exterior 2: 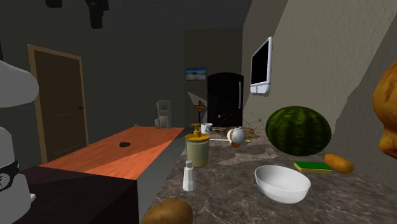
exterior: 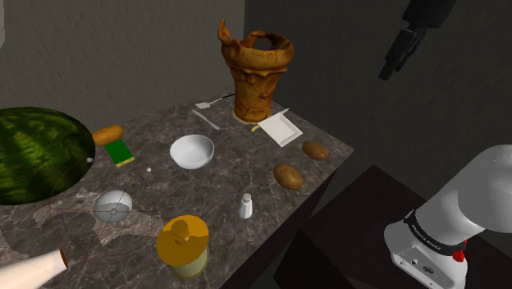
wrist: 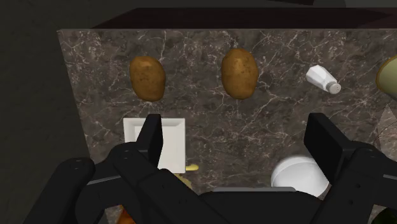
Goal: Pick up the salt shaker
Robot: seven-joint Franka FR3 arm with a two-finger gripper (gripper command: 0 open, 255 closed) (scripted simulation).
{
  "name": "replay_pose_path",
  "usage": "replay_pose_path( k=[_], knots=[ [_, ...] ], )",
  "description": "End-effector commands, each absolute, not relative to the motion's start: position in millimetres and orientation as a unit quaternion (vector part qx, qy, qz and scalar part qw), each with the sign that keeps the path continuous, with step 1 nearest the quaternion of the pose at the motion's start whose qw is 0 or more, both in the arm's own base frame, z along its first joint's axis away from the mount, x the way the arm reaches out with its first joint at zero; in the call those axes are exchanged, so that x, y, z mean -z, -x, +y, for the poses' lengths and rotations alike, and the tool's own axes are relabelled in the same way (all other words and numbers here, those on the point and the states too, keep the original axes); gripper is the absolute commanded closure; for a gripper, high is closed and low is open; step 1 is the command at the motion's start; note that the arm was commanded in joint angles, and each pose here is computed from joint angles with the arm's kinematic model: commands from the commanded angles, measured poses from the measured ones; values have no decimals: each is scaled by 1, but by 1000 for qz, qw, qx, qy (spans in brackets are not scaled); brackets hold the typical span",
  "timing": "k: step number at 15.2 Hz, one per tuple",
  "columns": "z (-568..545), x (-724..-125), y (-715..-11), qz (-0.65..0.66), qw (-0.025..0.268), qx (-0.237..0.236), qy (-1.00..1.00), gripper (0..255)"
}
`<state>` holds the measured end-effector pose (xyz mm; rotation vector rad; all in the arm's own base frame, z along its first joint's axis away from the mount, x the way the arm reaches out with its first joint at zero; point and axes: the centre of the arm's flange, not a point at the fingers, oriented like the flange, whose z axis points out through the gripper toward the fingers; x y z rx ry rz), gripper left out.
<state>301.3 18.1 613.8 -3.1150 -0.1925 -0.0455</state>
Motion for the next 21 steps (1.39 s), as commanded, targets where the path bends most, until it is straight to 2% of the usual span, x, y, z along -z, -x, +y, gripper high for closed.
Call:
replay_pose_path(
  k=[1, 21],
  knots=[
    [18, -614, -301, -62, 10, 15, 998, 0],
    [160, -400, -329, -70, 40, 66, 995, 0]
  ],
)
